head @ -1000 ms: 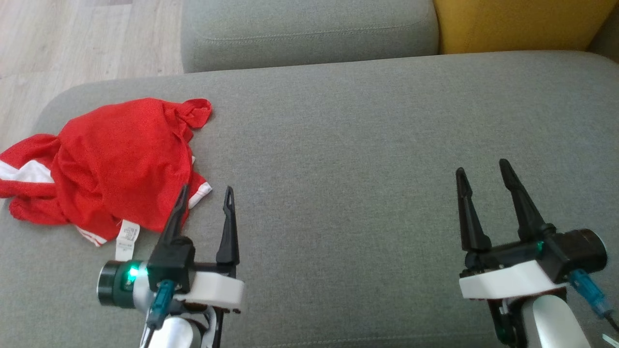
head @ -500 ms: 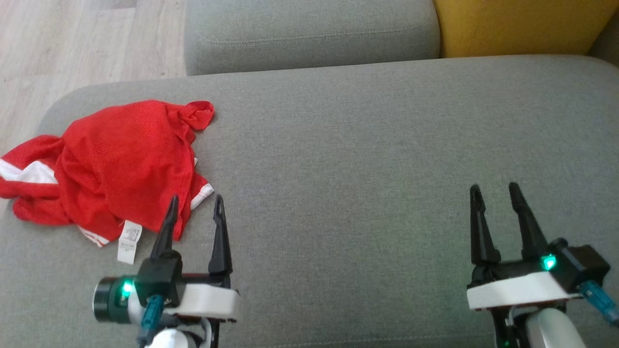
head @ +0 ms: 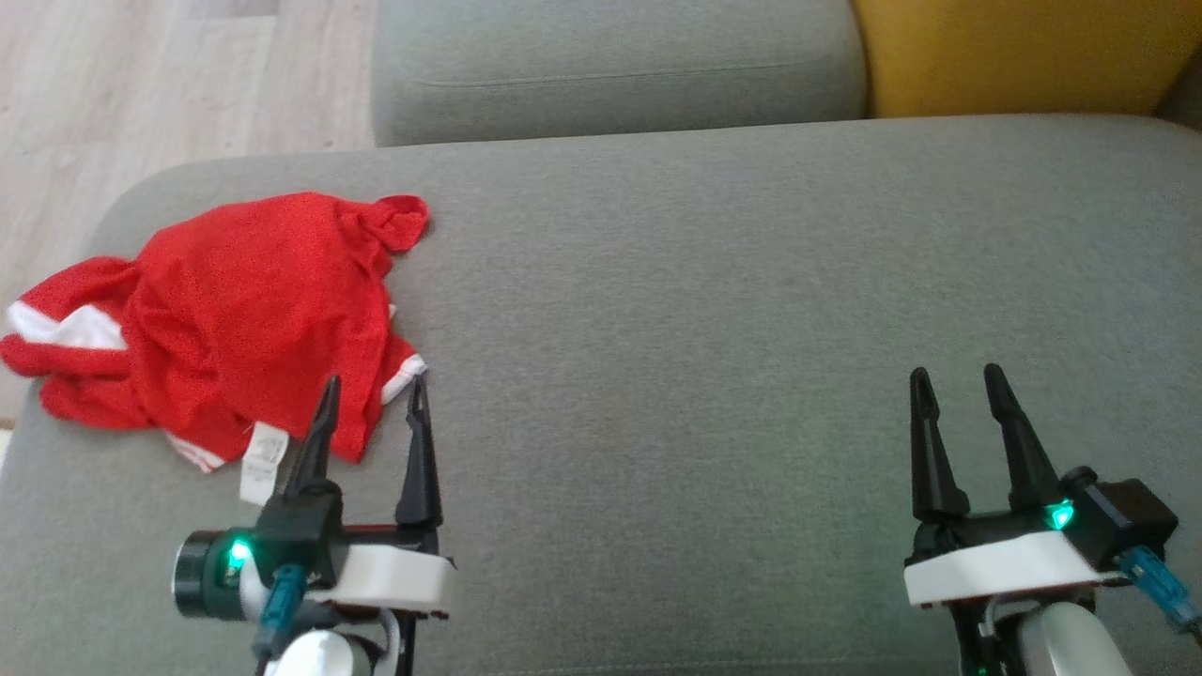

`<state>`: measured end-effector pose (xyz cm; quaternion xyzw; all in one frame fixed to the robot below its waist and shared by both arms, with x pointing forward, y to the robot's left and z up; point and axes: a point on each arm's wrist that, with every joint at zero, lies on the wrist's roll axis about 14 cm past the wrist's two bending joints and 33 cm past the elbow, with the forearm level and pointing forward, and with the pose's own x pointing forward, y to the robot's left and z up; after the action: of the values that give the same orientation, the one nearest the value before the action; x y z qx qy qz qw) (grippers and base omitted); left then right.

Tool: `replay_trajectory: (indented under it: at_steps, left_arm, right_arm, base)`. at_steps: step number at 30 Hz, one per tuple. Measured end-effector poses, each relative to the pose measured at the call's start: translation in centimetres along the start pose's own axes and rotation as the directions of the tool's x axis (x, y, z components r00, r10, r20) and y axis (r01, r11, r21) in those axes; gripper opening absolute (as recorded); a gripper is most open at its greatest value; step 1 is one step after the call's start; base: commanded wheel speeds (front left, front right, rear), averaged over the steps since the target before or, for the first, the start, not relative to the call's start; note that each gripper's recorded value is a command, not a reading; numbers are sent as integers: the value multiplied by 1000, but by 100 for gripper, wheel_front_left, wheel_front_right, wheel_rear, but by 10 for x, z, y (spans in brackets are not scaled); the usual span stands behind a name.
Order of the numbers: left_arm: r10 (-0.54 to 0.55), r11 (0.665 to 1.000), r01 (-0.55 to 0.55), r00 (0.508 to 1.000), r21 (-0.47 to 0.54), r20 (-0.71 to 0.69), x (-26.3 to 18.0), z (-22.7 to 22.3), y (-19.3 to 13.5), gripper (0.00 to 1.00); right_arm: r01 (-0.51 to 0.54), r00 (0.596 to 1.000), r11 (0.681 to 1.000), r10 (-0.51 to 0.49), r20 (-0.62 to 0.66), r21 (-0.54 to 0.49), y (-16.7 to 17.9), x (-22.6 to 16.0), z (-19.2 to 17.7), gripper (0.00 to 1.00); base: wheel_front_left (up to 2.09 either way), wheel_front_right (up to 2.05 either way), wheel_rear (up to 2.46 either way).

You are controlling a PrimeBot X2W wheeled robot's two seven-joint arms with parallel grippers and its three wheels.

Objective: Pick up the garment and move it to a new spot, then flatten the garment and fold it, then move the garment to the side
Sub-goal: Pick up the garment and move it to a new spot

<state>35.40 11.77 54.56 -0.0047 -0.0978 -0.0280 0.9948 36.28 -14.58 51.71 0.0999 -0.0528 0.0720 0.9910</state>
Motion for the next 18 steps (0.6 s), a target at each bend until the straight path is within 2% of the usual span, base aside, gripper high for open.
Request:
replay_trajectory:
  at_steps: [10,18]
  left_arm:
    - [159,987,-159,987,35,-3,-20,1,51,100]
    - [306,950,-305,952,66,-1,-52,4,96,100]
  right_arm:
    - [-139,990,990,139,-17,15,45,14,-7,100]
    - [-273,960,962,274,-50,32,90,18,-19,100]
  base:
    - [0,0,0]
    - [0,0,0]
